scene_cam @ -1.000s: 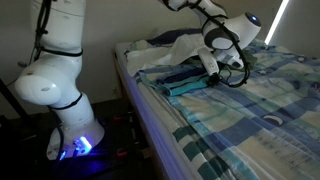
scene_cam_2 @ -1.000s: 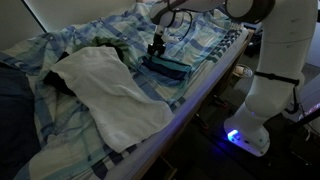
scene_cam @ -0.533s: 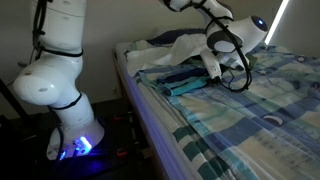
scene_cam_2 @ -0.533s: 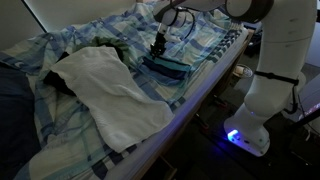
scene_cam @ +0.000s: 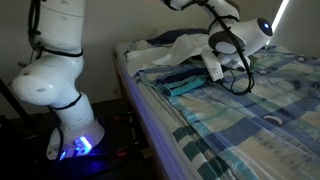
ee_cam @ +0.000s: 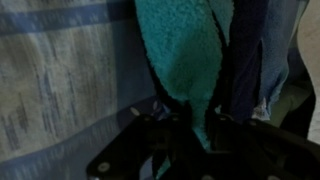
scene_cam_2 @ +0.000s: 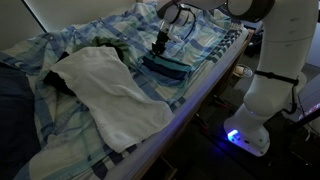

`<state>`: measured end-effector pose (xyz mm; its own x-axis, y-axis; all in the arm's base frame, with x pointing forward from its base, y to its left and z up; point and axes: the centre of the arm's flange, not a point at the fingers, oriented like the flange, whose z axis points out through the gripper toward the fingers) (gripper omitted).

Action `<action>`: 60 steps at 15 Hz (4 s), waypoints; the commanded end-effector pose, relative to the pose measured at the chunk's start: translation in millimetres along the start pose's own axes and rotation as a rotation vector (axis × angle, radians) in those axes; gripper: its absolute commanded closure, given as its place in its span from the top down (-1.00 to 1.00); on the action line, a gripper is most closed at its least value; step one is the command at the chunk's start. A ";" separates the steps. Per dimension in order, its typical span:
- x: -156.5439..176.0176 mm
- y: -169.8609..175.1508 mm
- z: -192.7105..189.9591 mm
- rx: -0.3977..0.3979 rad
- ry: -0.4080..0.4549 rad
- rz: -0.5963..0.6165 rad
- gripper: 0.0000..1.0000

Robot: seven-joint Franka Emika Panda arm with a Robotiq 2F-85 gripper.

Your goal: Fold the towel

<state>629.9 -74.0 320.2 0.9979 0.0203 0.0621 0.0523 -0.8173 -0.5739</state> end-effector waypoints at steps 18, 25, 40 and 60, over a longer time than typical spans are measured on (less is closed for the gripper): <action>-87.9 -43.2 -53.2 0.044 0.036 -0.398 -0.94; -105.7 -49.6 -68.7 0.040 0.053 -0.507 -0.94; -102.0 -45.5 -70.8 0.018 0.036 -0.478 -0.94; -204.9 -14.0 -91.8 0.010 0.082 -0.620 -0.94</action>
<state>439.4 -119.1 388.2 0.8079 0.4255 0.4078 0.5829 -0.6793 -0.4459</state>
